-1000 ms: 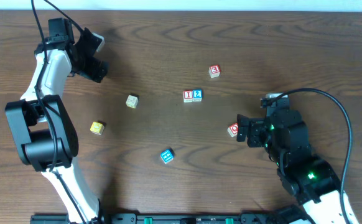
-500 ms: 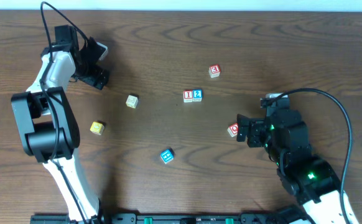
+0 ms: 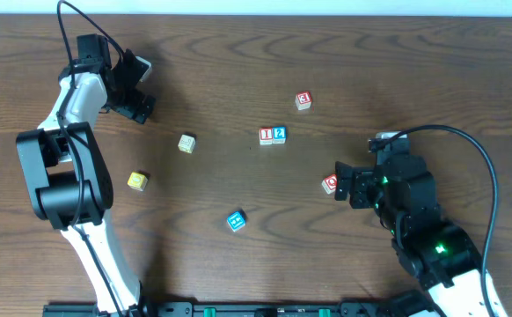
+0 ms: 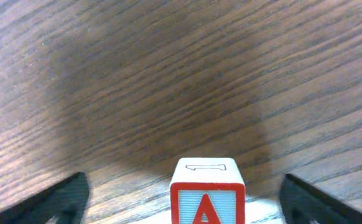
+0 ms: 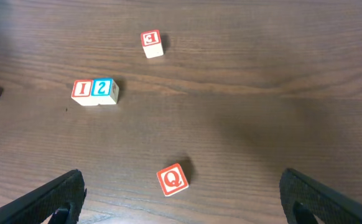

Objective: Spell out Ai2
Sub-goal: 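Lower the left gripper and close it on the red 'A' block, then lift the 'A' block with the left gripper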

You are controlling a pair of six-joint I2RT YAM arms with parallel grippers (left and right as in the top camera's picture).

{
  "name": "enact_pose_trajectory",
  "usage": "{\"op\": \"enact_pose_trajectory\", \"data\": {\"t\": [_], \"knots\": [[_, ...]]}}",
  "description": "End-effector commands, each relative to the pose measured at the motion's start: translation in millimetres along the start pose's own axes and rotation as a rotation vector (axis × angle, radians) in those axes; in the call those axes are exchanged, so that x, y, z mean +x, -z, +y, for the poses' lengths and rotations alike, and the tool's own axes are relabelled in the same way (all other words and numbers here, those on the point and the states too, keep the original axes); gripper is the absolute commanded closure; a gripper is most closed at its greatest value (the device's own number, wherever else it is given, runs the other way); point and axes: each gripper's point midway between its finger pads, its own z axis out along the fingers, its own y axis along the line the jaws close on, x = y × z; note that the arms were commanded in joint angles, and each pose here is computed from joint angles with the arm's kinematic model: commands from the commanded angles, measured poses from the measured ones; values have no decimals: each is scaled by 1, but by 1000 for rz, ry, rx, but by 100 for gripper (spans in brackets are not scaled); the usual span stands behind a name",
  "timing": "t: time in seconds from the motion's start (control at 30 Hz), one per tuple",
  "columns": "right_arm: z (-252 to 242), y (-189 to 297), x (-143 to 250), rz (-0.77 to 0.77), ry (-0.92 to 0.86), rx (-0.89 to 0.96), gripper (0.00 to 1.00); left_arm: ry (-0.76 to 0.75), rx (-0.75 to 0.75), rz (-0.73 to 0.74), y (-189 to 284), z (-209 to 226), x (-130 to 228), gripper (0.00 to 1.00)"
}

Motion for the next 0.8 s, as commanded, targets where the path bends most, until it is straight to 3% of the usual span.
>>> {"op": "enact_pose_trajectory", "data": {"t": [0.0, 0.13, 0.4, 0.77], "knots": [[-3, -1, 2, 4, -17, 7, 1, -12, -14, -18, 4, 6, -6, 15], [-3, -1, 2, 4, -17, 7, 1, -13, -18, -22, 4, 7, -7, 25], [-3, -1, 2, 4, -17, 7, 1, -14, -22, -28, 4, 8, -8, 35], [-3, -1, 2, 4, -17, 7, 1, -3, -19, -26, 4, 7, -8, 43]]}}
